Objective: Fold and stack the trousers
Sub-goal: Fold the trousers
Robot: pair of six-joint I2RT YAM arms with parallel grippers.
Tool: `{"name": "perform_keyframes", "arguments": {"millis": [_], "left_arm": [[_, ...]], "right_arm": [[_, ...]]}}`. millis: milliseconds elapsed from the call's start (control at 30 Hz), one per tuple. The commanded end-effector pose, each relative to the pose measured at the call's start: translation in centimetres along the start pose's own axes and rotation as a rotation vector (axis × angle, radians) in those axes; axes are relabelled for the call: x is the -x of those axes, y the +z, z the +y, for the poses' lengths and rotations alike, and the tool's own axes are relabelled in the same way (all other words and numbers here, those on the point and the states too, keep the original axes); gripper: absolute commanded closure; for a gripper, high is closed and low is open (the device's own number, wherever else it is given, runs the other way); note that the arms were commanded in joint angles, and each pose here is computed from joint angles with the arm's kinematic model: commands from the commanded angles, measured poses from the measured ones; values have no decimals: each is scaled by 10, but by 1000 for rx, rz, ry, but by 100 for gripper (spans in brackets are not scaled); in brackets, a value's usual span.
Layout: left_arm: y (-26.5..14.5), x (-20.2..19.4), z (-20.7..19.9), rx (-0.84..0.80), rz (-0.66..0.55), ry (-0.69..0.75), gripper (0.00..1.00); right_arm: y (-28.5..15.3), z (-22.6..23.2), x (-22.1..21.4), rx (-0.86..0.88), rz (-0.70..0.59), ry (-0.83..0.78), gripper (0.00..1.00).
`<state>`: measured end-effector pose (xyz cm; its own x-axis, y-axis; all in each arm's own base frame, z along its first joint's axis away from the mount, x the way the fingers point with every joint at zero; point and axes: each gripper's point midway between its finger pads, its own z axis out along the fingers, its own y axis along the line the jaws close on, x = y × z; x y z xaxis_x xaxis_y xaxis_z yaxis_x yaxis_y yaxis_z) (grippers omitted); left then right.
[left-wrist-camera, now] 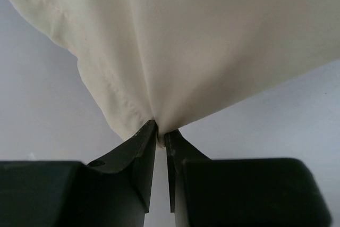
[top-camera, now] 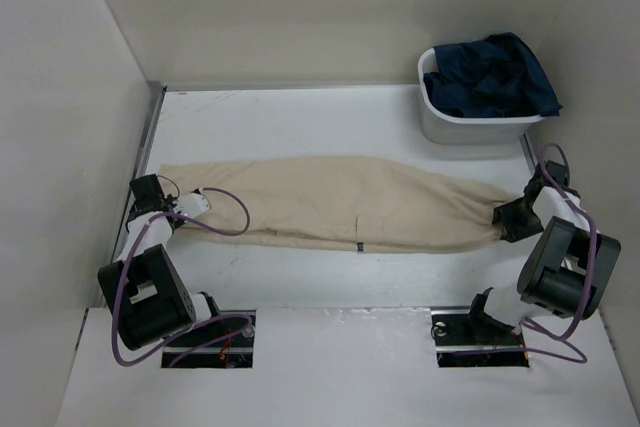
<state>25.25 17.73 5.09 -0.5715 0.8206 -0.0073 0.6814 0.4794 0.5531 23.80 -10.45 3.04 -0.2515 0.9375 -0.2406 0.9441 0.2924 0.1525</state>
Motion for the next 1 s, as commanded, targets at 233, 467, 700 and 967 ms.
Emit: {"name": "perform_keyframes", "arguments": {"millis": [233,467,700,967], "left_arm": [[-29,5,46,123,-32,-4,65],[-95,33,70,136,-223,-54,47],[-99,55,59,-5,-332,-238,35],[-14,54,107,88,-167,-548,35]], "right_arm": [[-4,30,37,107,-159,-23,90],[-14,19,54,135,-243,-19,100],[-56,24,89,176,-437,-104,100],[-139,53,114,243,-687,-311,100]]}}
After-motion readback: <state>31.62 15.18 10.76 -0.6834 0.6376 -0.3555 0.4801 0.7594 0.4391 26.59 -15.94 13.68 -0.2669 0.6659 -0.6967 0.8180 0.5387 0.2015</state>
